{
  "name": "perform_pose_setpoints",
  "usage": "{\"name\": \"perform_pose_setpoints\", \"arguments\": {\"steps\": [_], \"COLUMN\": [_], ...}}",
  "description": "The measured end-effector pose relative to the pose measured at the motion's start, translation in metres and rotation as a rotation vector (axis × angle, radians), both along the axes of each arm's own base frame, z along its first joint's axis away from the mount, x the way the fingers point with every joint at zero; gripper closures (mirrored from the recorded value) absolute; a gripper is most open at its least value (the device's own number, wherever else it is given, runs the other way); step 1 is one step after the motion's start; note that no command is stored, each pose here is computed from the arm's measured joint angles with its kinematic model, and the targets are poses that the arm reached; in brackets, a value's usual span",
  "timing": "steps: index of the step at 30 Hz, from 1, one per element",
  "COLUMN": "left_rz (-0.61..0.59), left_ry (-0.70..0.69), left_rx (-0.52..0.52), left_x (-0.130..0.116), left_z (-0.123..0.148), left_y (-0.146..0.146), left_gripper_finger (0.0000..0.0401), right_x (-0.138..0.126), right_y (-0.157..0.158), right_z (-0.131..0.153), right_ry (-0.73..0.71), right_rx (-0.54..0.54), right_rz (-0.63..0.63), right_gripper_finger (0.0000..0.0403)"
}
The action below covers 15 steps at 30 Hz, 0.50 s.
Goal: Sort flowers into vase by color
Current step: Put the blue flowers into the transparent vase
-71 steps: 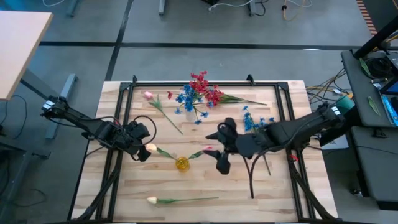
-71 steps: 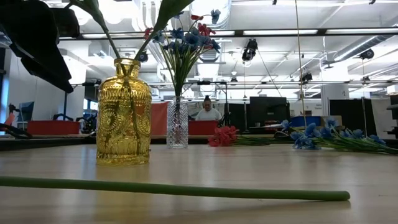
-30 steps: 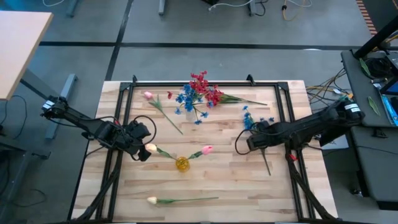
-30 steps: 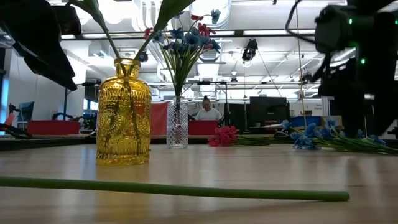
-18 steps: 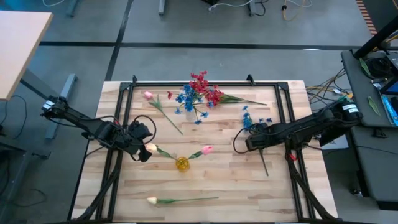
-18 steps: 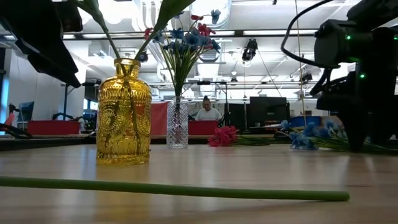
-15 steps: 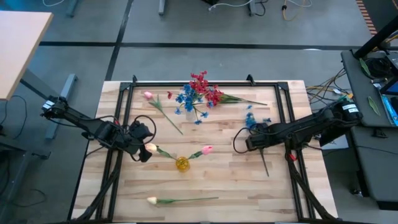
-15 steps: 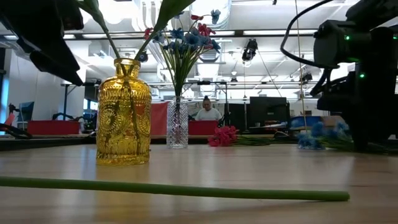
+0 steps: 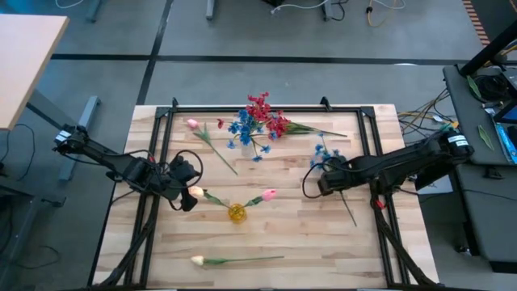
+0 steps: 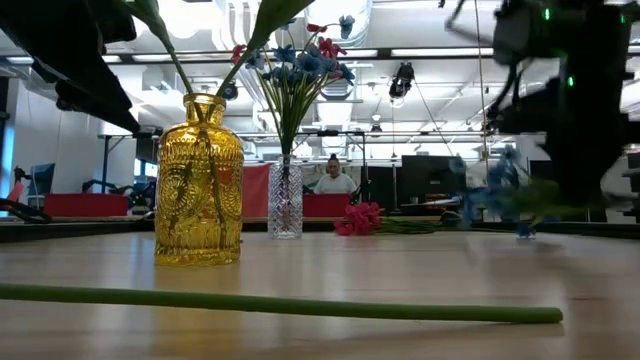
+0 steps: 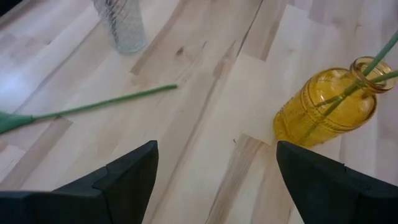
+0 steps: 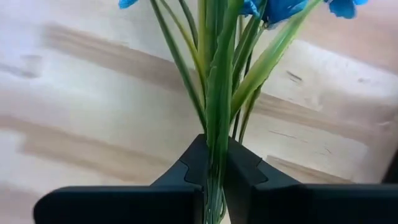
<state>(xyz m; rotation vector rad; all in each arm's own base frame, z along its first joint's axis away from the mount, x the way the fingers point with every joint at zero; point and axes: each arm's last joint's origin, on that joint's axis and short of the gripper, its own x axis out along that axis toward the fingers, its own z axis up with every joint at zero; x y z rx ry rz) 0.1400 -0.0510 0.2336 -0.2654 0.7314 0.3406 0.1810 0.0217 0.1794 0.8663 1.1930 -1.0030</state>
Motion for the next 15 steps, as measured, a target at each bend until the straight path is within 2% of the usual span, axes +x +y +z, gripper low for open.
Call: {"name": "perform_pose_setpoints", "arguments": {"steps": [3,6,10,15], "left_rz": [-0.019,-0.093,-0.179,-0.184], "left_ry": [-0.002,-0.021,-0.061,-0.09], "left_rx": [0.034,0.122,0.243,0.351], "left_x": [0.001,0.004,0.009,0.011], "left_z": [0.0,-0.002,-0.009,-0.016], "left_y": [0.0,-0.001,-0.001,0.005], "left_gripper_finger": [0.0091,0.0091,0.0091,0.0091], "right_x": [0.007,0.014,0.023,0.039], "right_y": [0.003,0.004,-0.005,-0.034], "right_z": [0.027,0.055,0.09,0.123], "right_ry": [-0.058,-0.157,-0.308,-0.53], "right_rx": [-0.032,-0.079,-0.287,-0.523], "right_rz": [0.05,0.127,0.214,0.338], "right_gripper_finger": [0.038,0.038,0.038,0.038]}}
